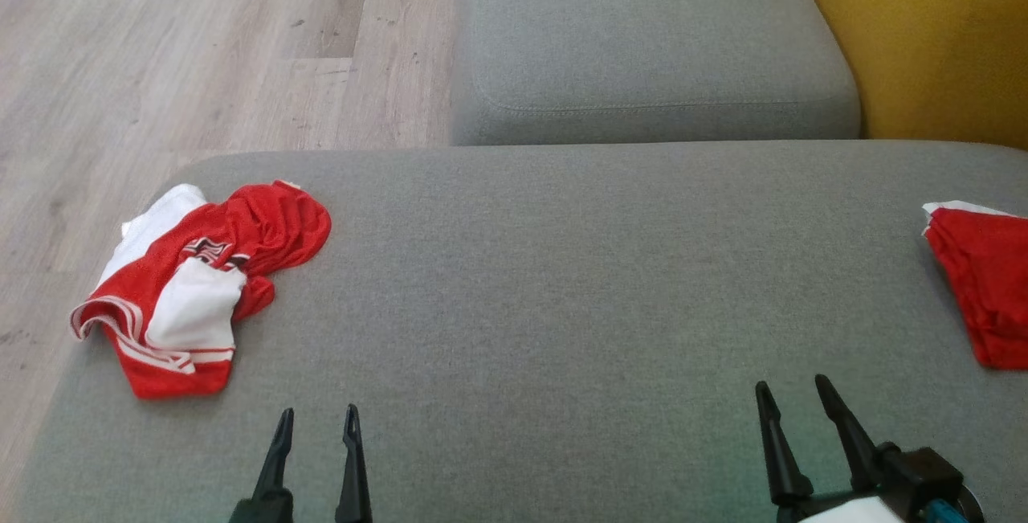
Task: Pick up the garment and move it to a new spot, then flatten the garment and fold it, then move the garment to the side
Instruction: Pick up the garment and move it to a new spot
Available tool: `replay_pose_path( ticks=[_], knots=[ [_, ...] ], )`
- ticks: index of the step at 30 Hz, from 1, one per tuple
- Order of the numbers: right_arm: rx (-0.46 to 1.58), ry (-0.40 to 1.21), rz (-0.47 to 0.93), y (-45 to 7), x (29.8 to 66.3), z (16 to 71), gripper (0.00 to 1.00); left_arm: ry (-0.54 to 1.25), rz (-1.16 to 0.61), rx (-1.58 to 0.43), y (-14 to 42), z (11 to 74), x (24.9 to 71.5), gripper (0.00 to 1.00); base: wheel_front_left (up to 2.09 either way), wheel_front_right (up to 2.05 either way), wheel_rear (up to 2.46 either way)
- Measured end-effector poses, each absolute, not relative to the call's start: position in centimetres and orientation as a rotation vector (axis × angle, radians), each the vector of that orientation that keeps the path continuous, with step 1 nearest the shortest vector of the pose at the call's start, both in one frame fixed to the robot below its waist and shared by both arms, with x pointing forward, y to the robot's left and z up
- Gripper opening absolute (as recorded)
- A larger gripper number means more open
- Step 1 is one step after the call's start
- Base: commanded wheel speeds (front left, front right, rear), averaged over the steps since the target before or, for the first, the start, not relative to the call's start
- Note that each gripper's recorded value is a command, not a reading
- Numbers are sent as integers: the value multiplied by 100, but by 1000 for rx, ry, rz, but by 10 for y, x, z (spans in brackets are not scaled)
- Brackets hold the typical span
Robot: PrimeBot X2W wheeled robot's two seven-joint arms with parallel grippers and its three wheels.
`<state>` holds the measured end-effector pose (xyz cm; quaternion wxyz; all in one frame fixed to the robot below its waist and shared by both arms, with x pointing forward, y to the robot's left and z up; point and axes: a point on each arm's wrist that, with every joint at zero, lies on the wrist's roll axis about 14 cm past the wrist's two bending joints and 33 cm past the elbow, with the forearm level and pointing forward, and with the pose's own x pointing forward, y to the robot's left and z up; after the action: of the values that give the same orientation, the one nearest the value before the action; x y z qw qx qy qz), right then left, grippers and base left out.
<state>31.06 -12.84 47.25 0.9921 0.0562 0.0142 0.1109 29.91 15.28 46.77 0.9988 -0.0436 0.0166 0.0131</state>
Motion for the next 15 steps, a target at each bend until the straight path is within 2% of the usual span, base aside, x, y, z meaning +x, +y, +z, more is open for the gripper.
replay_pose_path(
  ticks=[7,15],
  knots=[
    [119,43,205,-132,313,468,100,33,52,-87,160,467,295,100,0,0,0],
    [110,76,325,-95,326,463,100,37,194,-86,199,463,278,100,0,0,0]
  ],
)
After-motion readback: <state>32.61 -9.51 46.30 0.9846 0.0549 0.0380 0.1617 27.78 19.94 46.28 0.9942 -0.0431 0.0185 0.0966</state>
